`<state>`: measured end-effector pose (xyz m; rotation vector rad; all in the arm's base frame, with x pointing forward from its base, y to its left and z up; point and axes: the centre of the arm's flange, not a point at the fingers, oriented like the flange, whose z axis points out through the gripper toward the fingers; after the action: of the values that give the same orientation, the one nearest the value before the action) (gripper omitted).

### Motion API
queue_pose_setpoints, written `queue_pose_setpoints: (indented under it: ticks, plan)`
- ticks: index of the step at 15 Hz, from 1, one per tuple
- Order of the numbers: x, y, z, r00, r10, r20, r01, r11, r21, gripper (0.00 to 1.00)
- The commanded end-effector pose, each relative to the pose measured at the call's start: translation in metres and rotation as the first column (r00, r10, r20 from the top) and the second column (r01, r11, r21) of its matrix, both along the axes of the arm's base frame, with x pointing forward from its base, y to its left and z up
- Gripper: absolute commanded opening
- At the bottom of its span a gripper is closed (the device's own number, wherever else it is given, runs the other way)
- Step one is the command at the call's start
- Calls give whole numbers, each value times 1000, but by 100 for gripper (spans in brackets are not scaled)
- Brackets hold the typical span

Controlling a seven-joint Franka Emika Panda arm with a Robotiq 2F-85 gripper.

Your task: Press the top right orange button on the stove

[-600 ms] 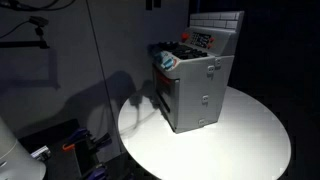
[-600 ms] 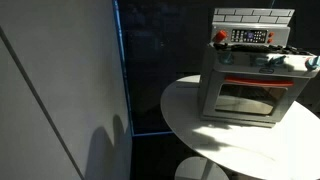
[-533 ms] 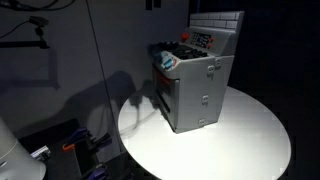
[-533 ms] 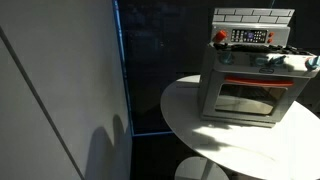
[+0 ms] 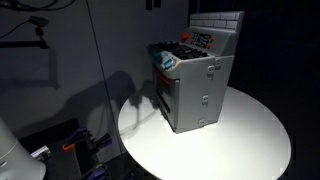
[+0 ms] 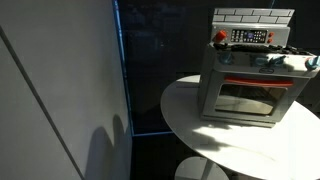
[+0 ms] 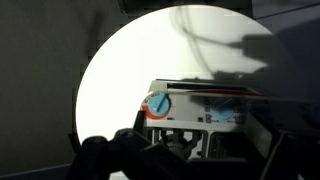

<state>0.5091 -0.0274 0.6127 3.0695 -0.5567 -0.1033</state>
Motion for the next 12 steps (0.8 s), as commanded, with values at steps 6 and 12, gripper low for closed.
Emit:
queue_pose_setpoints:
  ticks: [6, 12]
  plan:
    - [0, 0, 0, 1000, 0, 0, 0, 1000, 0, 100]
    - [24, -12, -2, 999, -38, 25, 39, 999, -32, 100]
